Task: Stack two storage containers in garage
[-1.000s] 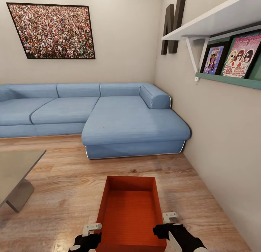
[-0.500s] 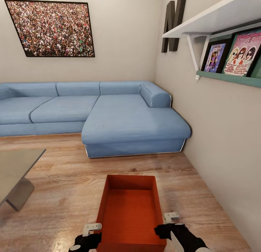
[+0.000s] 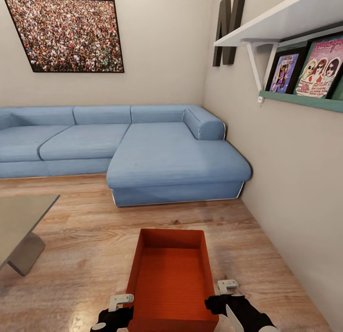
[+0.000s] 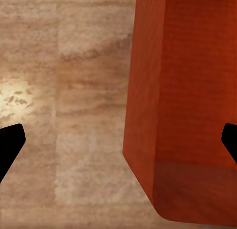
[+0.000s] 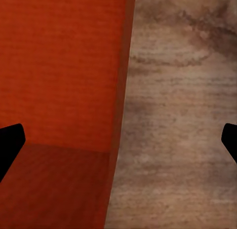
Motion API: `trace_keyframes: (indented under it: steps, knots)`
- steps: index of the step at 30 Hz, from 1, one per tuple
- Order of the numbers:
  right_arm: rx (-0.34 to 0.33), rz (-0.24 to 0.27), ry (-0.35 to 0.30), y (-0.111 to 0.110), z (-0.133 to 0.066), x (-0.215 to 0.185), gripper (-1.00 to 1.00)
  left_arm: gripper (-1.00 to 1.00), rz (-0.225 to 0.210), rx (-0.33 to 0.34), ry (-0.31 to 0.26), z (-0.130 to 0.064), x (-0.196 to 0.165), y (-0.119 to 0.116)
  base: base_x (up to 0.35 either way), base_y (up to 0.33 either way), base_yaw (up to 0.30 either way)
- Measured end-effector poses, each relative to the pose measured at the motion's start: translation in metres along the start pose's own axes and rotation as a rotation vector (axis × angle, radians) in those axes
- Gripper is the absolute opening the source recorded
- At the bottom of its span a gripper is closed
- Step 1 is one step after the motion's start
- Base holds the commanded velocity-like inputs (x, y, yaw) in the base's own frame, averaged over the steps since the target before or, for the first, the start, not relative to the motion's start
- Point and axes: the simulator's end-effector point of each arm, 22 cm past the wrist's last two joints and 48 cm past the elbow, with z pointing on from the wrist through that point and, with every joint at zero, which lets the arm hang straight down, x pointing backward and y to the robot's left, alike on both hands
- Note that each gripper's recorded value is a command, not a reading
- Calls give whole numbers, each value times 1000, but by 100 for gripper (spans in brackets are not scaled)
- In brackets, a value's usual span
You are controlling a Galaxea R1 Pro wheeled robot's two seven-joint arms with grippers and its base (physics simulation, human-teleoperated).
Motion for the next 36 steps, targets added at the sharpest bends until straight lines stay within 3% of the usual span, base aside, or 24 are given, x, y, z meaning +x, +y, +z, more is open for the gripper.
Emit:
trace_keyframes:
  steps: [36]
  knots:
    - [-1, 0, 20, 0, 6, 9, 100, 100, 2, 0, 20, 4, 10, 0, 0, 0, 0]
